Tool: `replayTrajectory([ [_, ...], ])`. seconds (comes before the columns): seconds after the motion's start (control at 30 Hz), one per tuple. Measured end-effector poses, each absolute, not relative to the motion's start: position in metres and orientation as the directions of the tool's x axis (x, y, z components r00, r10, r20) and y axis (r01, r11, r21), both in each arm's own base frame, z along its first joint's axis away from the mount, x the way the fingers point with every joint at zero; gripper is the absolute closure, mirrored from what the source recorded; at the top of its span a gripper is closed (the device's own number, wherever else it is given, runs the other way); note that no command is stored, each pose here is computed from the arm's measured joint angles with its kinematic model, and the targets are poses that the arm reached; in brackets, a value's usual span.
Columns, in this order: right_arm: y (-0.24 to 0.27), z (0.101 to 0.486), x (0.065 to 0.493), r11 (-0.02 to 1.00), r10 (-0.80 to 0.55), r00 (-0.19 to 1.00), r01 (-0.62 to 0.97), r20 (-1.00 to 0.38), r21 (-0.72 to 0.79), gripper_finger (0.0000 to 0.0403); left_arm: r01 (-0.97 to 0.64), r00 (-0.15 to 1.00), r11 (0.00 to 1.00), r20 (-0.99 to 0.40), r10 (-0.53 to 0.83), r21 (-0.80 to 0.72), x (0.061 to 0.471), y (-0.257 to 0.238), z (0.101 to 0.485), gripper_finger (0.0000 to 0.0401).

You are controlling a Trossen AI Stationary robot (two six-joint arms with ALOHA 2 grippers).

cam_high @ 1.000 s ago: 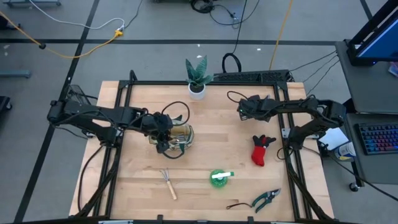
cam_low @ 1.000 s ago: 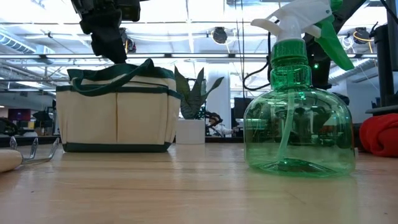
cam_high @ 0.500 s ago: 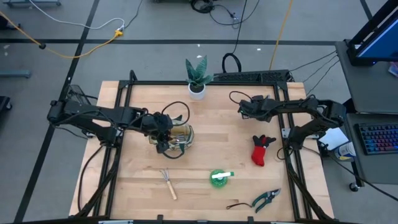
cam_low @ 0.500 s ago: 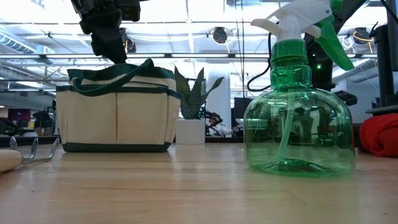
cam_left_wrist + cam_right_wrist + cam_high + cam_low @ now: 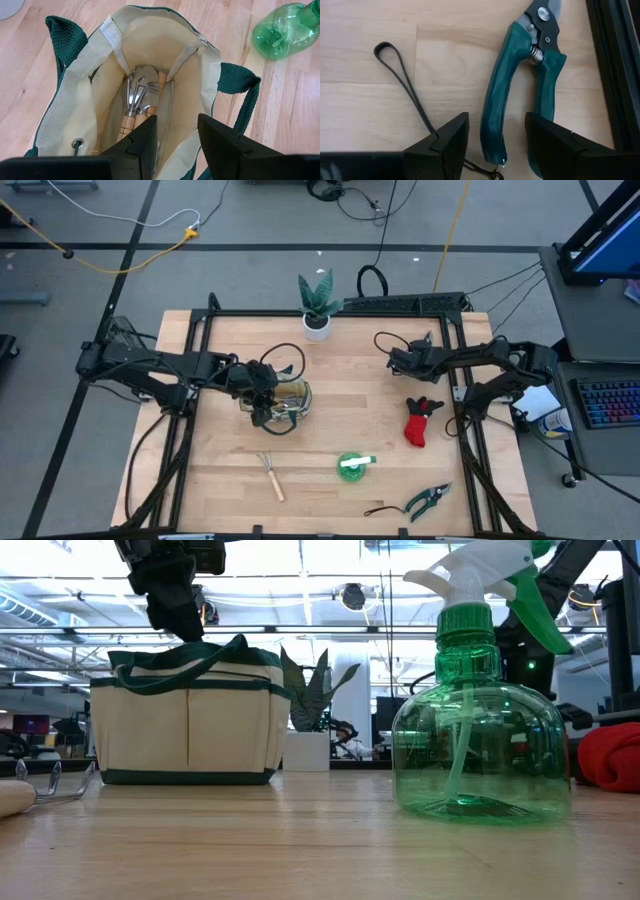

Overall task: Pick & Place Garden tools in Gardening bag
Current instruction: Put the top green shear scissors into the white gardening bag

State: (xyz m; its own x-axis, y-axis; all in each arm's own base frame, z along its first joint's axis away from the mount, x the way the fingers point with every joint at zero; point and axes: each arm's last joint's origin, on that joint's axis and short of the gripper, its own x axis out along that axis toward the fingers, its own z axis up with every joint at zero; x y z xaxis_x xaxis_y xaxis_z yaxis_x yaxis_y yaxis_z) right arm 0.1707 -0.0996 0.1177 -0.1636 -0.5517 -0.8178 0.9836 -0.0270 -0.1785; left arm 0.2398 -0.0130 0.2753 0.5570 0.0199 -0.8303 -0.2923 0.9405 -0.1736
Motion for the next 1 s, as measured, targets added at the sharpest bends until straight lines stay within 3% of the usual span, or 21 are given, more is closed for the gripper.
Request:
replayTrajectory([
  [0.43, -0.0992, 0.1136, 0.1695, -0.022, -0.563, -0.147, 0.986, -0.813, -0.162, 0.0217, -0.291, 0.557, 0.941, -0.830, 0.020, -0.173, 0.2398, -0.0130, 0.2753, 0.0254],
  [1.0, -0.0994, 0.1132, 0.1703, -0.023, -0.561, -0.137, 0.988, -0.816, -0.150, 0.0344, -0.271, 0.557, 0.949, -0.830, 0.020, -0.159, 0.2399, -0.0130, 0.2752, 0.0254],
])
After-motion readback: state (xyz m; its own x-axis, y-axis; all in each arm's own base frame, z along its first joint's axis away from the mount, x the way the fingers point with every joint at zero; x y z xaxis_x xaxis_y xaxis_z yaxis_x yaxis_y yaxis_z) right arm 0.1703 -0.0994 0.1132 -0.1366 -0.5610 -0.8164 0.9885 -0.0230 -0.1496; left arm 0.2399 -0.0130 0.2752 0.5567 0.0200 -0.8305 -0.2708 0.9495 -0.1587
